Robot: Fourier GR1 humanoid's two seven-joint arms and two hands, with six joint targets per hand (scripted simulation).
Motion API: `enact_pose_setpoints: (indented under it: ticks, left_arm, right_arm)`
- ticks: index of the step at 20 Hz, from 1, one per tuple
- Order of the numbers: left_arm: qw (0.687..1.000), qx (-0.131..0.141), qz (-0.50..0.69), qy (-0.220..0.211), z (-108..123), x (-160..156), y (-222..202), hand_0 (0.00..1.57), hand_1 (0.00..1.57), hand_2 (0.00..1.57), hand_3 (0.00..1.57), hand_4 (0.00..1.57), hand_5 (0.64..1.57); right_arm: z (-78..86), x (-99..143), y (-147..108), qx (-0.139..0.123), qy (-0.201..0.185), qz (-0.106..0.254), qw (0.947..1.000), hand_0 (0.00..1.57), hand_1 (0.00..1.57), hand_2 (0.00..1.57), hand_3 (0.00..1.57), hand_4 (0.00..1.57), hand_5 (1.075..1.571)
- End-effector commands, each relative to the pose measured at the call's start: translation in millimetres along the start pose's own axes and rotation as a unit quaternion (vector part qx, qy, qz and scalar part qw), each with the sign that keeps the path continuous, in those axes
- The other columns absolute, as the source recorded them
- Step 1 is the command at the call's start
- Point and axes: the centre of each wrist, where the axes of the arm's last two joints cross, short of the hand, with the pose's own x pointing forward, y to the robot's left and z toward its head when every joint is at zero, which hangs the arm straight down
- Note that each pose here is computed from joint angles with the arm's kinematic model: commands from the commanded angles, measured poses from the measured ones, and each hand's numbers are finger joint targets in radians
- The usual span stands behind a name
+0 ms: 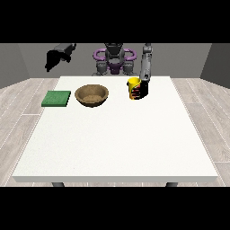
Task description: Pick the cup and pour the ball into the bowl, then pick the bowl and place it on the pad
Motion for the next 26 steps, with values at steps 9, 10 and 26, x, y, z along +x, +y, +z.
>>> enact_pose_setpoints:
  ticks: [9, 10, 26]
  left_arm:
    - [0.998, -0.024, -0.04, 0.035, -16, 6, -13, 1.35, 1.35, 1.57, 1.57, 1.32, 1.169]
    - [0.998, -0.029, -0.038, 0.031, -15, 11, -37, 1.35, 1.35, 1.57, 1.57, 1.32, 1.159]
    - [0.964, -0.011, -0.262, -0.052, -132, 73, -39, 1.37, 1.37, 1.57, 1.57, 1.39, 1.255]
  right_arm:
    - [18.1, -27, -46, -0.032, 0.075, 0.015, 0.9965, 0.0, 0.0, 0.4, 0.68, 0.59, 1.569]
    - [21.2, -37, -35, -0.031, 0.075, 0.012, 0.9966, 0.0, 0.0, 0.4, 0.67, 0.58, 1.57]
    - [-12.9, -5, -58, 0.004, 0.002, 0.0, 1.0, 0.0, 0.0, 0.34, 0.69, 0.54, 1.568]
